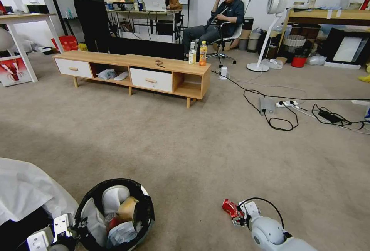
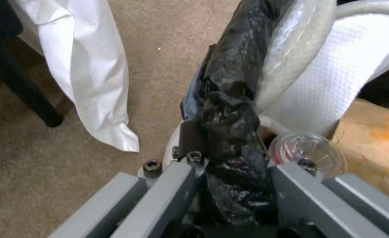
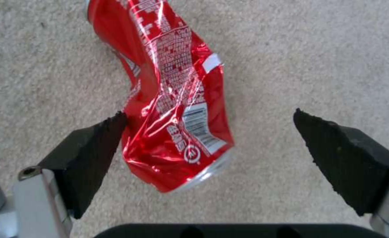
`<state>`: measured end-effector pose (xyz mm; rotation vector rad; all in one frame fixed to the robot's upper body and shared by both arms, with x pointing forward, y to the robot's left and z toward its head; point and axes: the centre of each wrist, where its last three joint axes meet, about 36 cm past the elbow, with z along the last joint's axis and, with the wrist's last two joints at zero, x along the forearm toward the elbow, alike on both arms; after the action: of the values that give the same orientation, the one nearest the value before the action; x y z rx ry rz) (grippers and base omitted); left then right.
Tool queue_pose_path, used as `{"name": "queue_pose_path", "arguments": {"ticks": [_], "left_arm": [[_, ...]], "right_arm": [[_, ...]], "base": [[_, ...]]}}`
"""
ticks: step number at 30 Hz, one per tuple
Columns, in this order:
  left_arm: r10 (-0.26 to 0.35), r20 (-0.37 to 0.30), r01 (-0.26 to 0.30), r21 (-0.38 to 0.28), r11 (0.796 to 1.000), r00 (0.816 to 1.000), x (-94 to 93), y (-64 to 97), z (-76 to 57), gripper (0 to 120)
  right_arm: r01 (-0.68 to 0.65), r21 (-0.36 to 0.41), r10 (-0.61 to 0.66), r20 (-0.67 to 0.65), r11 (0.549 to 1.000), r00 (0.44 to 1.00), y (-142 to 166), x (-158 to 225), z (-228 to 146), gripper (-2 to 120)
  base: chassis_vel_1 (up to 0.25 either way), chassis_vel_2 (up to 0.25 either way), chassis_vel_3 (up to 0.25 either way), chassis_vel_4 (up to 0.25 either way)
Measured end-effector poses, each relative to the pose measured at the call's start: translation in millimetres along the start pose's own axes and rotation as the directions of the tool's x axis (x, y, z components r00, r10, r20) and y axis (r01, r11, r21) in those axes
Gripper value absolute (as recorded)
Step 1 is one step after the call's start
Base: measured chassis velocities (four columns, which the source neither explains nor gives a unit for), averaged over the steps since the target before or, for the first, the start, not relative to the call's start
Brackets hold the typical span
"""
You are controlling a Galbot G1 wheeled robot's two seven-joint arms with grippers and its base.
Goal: Pick up the trash bin and place the garbage on the floor into it.
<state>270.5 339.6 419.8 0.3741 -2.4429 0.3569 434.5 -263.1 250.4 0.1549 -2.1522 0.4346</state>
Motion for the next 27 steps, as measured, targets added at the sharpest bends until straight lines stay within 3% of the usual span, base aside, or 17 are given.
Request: {"name": "queue_pose_path", "arguments": {"ticks": [23,27], "left_arm": [[0.003,-0.007,-0.003,0.004,1.000,1.000,-6.8,0.4,0.4,3],[0.004,-0.008,-0.004,0.006,1.000,1.000,-8.7,0.0,0.4,3]], "right_arm": [[0.010,0.004,-0.010,0.006,1.000,1.000,22.1,-31.3,-4.1,92],[0.014,0.003,-0.014,0.004,1.000,1.000,29.4,-35.1,-1.8,74]], "base": [[0.000,0.000,0.000,0.000],[0.000,0.000,0.000,0.000]]}}
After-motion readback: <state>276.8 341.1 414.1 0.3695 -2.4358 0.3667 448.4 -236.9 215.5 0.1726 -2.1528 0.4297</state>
